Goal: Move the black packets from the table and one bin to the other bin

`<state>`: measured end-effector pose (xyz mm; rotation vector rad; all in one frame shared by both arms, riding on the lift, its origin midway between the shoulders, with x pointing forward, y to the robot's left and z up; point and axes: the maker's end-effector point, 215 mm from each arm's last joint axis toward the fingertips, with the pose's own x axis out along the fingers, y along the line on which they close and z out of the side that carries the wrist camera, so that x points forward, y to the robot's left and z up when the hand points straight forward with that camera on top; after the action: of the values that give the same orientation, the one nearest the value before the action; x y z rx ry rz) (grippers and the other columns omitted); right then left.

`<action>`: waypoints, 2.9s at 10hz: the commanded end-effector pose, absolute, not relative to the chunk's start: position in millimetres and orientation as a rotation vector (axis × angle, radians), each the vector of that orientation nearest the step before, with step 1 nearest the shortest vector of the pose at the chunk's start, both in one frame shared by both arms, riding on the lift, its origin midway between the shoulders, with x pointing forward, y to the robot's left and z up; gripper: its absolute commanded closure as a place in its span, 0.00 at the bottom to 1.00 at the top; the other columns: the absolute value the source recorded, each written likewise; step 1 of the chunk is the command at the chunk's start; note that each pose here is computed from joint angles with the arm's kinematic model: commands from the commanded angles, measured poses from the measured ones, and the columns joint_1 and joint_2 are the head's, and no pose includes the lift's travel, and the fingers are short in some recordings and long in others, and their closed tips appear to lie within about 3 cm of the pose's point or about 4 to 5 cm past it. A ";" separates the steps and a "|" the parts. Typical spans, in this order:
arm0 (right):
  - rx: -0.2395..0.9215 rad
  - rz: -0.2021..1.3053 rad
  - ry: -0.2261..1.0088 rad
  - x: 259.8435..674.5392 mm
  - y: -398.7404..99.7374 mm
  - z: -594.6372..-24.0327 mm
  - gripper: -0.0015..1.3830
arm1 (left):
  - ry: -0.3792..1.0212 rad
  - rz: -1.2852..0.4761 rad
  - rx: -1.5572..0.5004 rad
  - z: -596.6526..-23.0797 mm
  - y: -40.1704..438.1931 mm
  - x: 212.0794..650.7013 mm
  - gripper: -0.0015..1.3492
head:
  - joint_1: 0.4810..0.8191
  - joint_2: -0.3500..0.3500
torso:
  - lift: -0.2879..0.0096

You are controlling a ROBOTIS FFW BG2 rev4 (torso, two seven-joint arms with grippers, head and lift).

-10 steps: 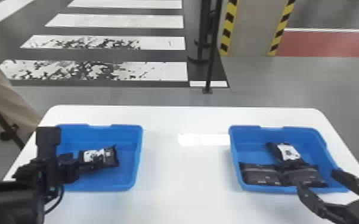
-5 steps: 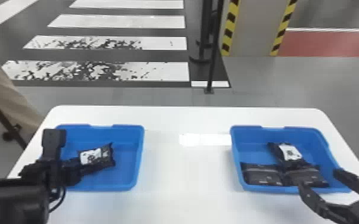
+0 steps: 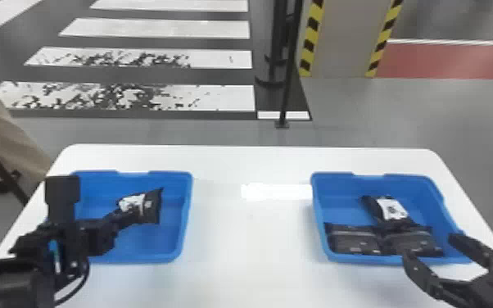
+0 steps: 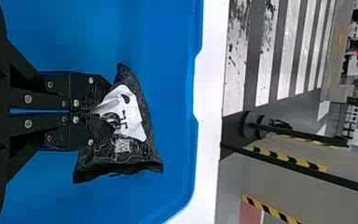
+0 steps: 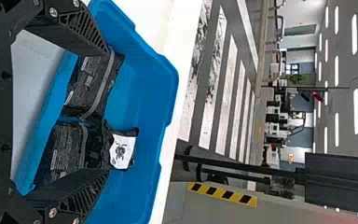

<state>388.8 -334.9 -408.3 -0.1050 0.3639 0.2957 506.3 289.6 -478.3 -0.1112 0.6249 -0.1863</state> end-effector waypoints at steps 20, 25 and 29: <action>0.536 1.098 0.167 475.7 -39.3 -261.7 0.11 | 0.297 -0.602 -0.591 -301.8 79.5 444.2 0.89 | 0.63 0.58 | 0.60; 0.549 1.130 0.210 482.1 -24.4 -276.5 0.34 | 0.306 -0.654 -0.601 -294.7 58.8 437.5 0.89 | 0.63 0.57 | 0.60; 0.611 1.165 0.281 472.1 -12.7 -286.5 0.81 | 0.315 -0.662 -0.602 -296.0 54.8 435.3 0.89 | 0.63 0.56 | 0.60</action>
<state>474.2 -14.3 -285.6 0.6057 0.2715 1.1587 435.7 54.1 -295.1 -0.6023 0.3128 -0.6643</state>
